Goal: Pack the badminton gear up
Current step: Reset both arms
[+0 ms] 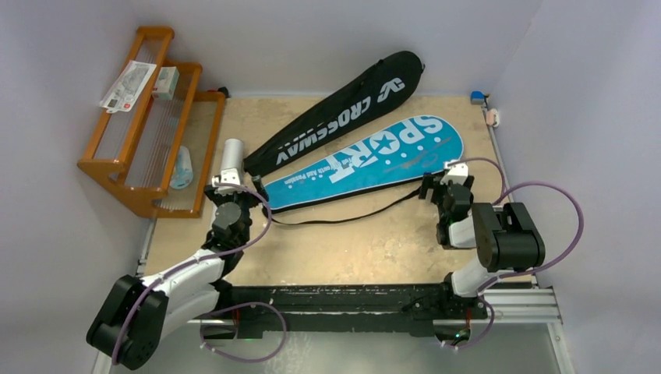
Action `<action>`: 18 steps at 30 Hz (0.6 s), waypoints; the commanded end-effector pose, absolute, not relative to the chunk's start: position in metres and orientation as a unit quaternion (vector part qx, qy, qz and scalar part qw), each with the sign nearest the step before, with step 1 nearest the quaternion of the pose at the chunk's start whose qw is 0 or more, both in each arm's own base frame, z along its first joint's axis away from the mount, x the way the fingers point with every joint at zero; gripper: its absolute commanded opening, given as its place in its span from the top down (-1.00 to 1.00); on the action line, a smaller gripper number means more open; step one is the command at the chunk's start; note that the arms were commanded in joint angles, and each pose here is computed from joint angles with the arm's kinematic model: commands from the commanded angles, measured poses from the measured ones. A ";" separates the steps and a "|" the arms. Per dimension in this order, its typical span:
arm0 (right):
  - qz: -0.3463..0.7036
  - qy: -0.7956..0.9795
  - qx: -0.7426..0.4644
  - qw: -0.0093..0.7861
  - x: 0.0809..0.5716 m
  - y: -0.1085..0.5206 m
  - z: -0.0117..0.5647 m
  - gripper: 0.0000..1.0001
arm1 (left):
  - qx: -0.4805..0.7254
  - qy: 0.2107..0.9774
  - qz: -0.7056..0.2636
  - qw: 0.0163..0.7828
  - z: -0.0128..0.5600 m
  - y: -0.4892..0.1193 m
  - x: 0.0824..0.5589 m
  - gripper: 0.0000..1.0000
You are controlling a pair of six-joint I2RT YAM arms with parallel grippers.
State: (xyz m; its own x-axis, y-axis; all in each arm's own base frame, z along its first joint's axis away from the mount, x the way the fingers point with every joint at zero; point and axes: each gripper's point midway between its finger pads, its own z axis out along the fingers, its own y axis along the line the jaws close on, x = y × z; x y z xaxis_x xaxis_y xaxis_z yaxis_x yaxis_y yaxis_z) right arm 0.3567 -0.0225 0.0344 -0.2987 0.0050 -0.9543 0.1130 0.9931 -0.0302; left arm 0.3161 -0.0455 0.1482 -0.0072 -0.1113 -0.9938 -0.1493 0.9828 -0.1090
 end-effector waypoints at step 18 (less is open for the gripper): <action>-0.039 0.767 -0.004 0.640 0.390 -0.008 0.077 -0.98 | -0.063 0.717 0.014 0.694 0.104 0.021 0.371 -1.00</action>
